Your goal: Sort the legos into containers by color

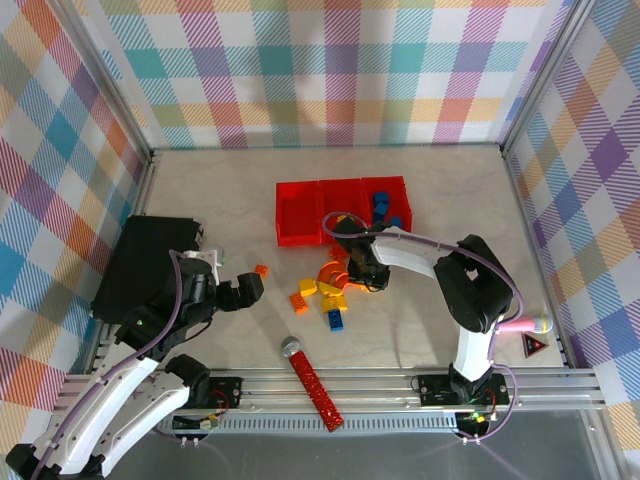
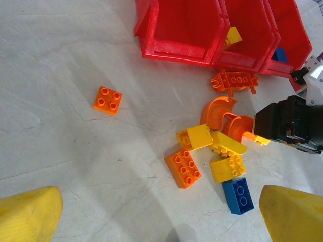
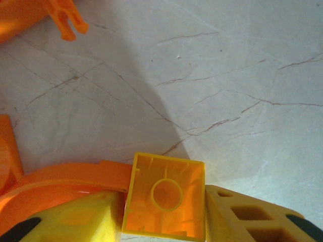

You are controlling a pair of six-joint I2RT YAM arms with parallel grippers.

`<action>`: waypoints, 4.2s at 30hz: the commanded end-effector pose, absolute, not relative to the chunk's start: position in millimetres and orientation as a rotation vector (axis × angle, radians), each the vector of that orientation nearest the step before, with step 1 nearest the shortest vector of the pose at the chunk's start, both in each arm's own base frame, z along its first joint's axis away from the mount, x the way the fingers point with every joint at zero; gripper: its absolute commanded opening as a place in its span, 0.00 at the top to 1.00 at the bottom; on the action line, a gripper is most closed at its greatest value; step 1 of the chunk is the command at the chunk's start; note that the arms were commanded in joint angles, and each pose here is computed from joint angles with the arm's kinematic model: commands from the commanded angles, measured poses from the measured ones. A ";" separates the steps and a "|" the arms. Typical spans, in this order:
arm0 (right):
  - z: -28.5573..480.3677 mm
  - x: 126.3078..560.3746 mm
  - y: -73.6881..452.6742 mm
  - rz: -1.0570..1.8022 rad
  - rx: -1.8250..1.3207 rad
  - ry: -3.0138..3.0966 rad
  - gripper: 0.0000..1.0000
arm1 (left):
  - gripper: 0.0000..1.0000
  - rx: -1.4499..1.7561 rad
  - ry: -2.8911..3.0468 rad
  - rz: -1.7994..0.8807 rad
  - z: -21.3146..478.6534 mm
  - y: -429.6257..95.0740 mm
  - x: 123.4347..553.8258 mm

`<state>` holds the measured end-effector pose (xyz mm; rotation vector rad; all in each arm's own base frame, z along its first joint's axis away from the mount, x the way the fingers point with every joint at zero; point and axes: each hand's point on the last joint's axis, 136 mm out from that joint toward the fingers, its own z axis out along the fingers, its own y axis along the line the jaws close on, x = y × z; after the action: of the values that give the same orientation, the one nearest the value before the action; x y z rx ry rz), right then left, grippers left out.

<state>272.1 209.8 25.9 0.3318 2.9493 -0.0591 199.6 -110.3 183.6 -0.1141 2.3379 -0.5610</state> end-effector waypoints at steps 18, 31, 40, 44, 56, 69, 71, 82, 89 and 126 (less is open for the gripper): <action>69.4 270.0 208.6 0.004 0.190 2.898 0.67 | 0.00 -0.108 2.347 -0.564 182.3 -113.6 198.1; 156.5 331.4 267.7 0.176 -0.190 2.759 0.64 | 0.00 -0.114 2.356 -0.550 180.6 -112.5 199.1; 154.9 402.0 277.8 0.213 -0.250 2.751 0.62 | 0.00 -0.129 2.345 -0.547 182.6 -109.3 197.2; 143.7 420.3 276.6 0.210 -0.254 2.766 0.62 | 0.00 -0.130 2.350 -0.542 182.0 -109.0 196.5; 121.3 443.0 273.2 0.241 -0.246 2.788 0.58 | 0.00 -0.140 2.357 -0.523 178.2 -107.6 197.6; 133.2 443.9 278.0 0.290 -0.238 2.767 0.55 | 0.00 -0.143 2.367 -0.509 176.7 -106.6 197.7; 147.2 441.1 276.5 0.307 -0.234 2.743 0.55 | 0.00 -0.145 2.367 -0.508 176.7 -106.6 198.2; 206.1 397.9 251.2 0.407 -0.112 2.646 0.53 | 0.00 -0.142 2.372 -0.510 174.3 -108.1 199.3; 186.6 352.8 234.0 0.484 -0.017 2.689 0.50 | 0.00 -0.138 2.366 -0.518 175.1 -108.9 199.1; 91.0 298.5 208.1 0.433 0.485 2.803 0.47 | 0.00 -0.147 2.355 -0.533 174.8 -109.0 198.1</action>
<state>285.9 207.7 96.4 0.3145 2.8648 0.4364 201.9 -107.7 179.6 -0.1467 2.3454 -0.5254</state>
